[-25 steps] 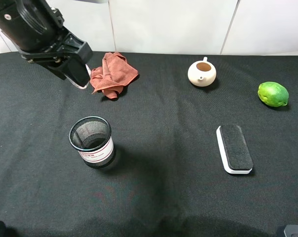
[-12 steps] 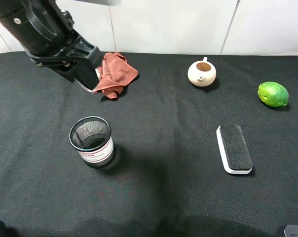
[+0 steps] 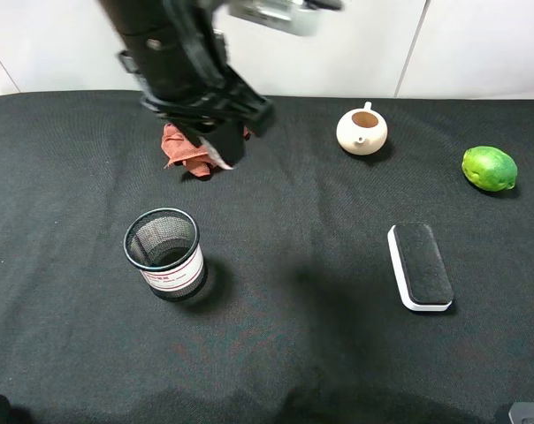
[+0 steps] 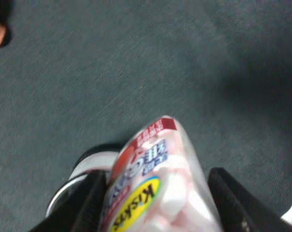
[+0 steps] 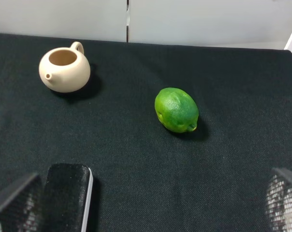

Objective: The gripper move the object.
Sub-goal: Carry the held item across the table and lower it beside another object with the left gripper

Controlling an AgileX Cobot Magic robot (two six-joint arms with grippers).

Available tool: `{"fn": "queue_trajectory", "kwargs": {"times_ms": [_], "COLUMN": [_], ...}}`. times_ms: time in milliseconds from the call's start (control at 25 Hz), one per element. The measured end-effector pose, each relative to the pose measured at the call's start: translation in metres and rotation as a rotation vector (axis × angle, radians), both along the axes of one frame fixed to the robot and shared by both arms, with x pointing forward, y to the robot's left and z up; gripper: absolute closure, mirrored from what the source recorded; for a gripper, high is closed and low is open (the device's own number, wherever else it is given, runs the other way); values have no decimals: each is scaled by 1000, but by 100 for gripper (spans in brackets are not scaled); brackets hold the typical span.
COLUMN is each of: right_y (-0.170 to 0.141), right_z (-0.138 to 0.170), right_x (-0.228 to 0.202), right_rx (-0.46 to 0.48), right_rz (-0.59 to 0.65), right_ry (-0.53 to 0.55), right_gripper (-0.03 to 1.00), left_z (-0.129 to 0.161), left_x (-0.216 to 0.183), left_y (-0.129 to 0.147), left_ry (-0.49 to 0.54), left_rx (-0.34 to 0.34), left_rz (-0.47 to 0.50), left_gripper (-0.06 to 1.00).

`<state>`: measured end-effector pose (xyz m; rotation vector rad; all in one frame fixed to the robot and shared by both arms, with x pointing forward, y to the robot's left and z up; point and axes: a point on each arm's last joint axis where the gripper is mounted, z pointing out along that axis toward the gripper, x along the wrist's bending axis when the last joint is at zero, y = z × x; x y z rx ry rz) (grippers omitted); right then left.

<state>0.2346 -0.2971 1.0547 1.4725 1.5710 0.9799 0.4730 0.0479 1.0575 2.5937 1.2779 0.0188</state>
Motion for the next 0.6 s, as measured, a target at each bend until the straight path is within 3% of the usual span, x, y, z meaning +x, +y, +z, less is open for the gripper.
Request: {"fn": "queue_trajectory", "kwargs": {"times_ms": [600], "right_y": [0], "right_z": [0], "right_x": [0], "right_rx": [0], "right_rz": [0], "right_ry": [0], "right_gripper": [27], "left_z": [-44], "left_x": [-4], "left_y": [-79], "left_ry": [22], "left_rx": [63], "left_rz": [-170], "left_gripper": [43]}}
